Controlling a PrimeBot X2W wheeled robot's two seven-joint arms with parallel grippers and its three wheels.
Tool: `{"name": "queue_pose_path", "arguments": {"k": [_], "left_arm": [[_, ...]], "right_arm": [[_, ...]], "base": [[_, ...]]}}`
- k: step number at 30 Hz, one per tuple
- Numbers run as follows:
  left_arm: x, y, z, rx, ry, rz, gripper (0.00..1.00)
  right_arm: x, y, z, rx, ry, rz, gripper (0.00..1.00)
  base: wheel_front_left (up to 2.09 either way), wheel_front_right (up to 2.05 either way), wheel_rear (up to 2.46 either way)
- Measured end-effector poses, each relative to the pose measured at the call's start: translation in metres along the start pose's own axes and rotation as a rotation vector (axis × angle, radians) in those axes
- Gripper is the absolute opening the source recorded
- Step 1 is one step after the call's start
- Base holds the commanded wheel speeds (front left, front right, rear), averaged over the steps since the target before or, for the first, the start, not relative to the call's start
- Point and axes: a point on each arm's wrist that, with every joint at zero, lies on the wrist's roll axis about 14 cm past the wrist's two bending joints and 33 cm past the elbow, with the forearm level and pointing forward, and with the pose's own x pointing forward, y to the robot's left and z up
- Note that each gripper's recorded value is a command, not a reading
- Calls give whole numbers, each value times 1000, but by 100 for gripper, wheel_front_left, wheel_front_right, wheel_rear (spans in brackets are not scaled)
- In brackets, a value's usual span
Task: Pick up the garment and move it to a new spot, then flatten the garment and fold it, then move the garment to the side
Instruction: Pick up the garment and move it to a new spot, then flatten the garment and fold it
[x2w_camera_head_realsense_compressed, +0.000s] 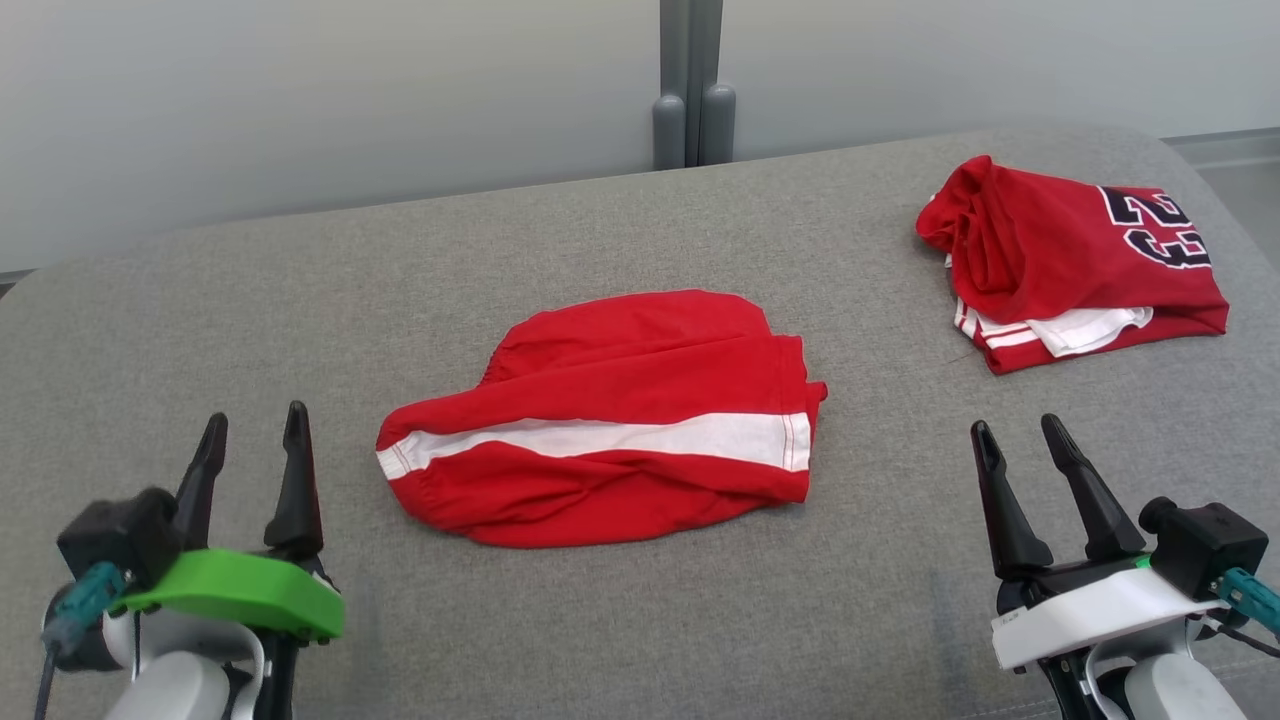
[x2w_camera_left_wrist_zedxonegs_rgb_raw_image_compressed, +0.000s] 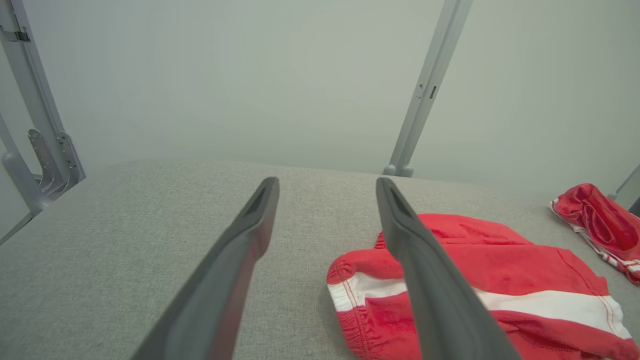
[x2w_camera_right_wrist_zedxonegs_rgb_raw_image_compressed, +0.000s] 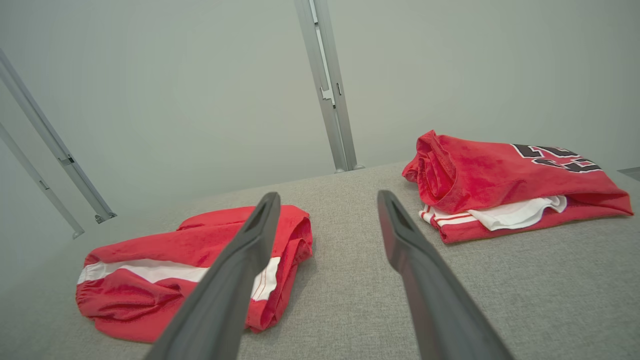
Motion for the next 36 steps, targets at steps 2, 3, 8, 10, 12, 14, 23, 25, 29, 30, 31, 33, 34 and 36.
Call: {"name": "queue_pose_path", "arguments": {"k": [2, 3, 8, 10, 12, 14, 23, 25, 29, 30, 31, 33, 34, 36], "left_arm": [[-10, -2, 0, 2, -19, 21, 100], [-15, -4, 0, -7, -28, 33, 100], [-38, -13, -4, -11, -51, 45, 100], [-41, -12, 4, 4, -85, 55, 100], [-45, -13, 5, 50, -96, 46, 100], [-50, -13, 0, 84, -86, 42, 100], [-50, -11, -4, 70, -86, 52, 100], [-49, -10, -5, 65, -85, 56, 100], [-49, -7, -9, 71, -75, 60, 100], [-49, -6, -10, 73, -71, 59, 100], [-49, -6, -12, 72, -66, 59, 100], [-48, -4, -21, 73, -35, 57, 100], [-46, -4, -22, 72, -27, 53, 100], [-39, -7, -23, 67, -19, 35, 100]], "right_arm": [[-1, 1, 1, 3, -4, -1, 100], [-2, 0, 2, 4, -7, -3, 100], [-10, 0, 6, 6, -22, -20, 100], [-13, 0, 5, 9, -24, -26, 100], [-15, 2, 4, 9, -21, -25, 100], [-16, 4, 2, 1, -12, -18, 100], [-12, 7, 0, -23, -4, 4, 100], [-11, 8, -1, -22, -1, 7, 100], [-9, 11, -5, -19, 11, 18, 100], [-8, 12, -6, -17, 15, 23, 100], [-7, 14, -8, -12, 19, 30, 100], [-2, 22, -17, 9, 56, 56, 100], [2, 25, -20, 17, 72, 65, 100], [11, 30, -29, 24, 110, 88, 100]], "base": [[0, 0, 0], [0, 0, 0], [0, 0, 0], [0, 0, 0], [0, 0, 0], [0, 0, 0], [0, 0, 0], [0, 0, 0], [0, 0, 0], [0, 0, 0], [0, 0, 0], [0, 0, 0], [0, 0, 0], [0, 0, 0]]}}
